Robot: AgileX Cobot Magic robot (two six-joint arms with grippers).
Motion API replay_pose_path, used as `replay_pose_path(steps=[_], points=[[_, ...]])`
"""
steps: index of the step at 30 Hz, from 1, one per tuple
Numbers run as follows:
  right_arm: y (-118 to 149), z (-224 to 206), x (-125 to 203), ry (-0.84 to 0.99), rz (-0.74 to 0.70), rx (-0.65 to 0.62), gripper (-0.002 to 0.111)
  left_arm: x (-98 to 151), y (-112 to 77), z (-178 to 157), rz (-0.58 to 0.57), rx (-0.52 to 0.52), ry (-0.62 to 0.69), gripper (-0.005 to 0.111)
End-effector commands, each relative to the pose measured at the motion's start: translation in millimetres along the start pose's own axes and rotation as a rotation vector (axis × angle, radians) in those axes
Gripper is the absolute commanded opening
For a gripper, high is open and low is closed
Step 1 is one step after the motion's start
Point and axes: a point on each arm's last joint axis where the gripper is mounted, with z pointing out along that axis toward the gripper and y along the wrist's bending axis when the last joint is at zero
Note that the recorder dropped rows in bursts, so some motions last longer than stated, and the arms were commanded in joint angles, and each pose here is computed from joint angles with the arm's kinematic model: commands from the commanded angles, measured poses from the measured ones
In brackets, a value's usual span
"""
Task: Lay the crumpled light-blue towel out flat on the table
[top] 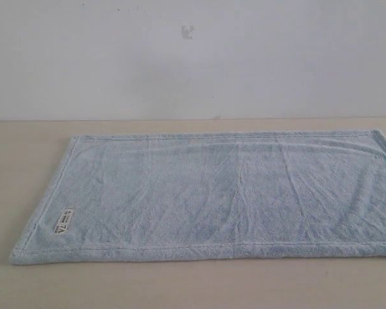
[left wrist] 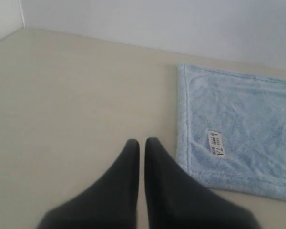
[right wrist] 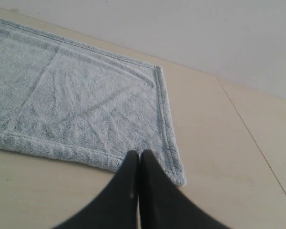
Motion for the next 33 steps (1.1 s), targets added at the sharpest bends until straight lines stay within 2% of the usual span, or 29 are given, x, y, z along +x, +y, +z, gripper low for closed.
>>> replay_pose_path(steps=[1, 33], points=[[-0.5, -0.6, -1.3, -0.011, -0.012, 0.004, 0.000, 0.6, 1.4, -0.7, 0.048, -0.020, 0.004, 0.004], [-0.5, -0.6, -1.3, -0.011, -0.012, 0.004, 0.000, 0.2, 0.9, -0.6, 0.048, -0.011, 0.000, 0.004]])
